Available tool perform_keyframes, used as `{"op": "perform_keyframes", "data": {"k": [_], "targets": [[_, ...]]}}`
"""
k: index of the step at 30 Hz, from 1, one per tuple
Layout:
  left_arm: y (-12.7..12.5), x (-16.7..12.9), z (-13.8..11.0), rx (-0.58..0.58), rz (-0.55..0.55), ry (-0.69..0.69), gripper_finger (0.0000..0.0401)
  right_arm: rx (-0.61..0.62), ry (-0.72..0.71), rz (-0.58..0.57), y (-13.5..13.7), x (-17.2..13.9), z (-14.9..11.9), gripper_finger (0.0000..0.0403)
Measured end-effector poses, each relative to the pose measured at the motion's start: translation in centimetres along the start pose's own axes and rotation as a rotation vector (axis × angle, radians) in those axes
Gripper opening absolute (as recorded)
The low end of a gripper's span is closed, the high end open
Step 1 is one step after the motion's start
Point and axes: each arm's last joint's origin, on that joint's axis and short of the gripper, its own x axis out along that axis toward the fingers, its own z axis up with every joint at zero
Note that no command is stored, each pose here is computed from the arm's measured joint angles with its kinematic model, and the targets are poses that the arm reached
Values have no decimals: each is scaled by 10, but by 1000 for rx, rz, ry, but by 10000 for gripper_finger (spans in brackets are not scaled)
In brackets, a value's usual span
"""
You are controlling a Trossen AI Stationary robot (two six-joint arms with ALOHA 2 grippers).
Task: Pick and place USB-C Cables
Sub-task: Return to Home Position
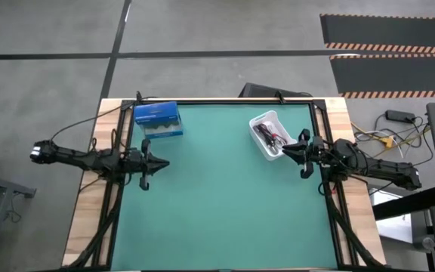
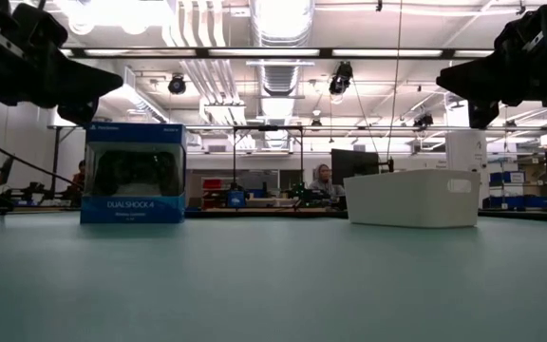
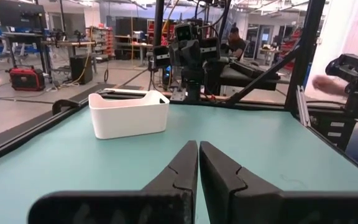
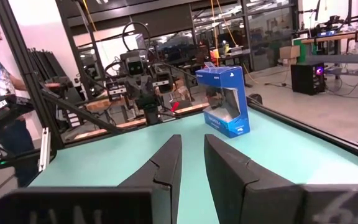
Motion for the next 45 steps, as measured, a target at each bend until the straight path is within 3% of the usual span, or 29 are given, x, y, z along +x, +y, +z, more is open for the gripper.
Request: {"op": "perform_keyframes", "data": {"k": [45], "targets": [[0,3,-4,13,2,46,2,0,0,0,0,0,0,59]]}}
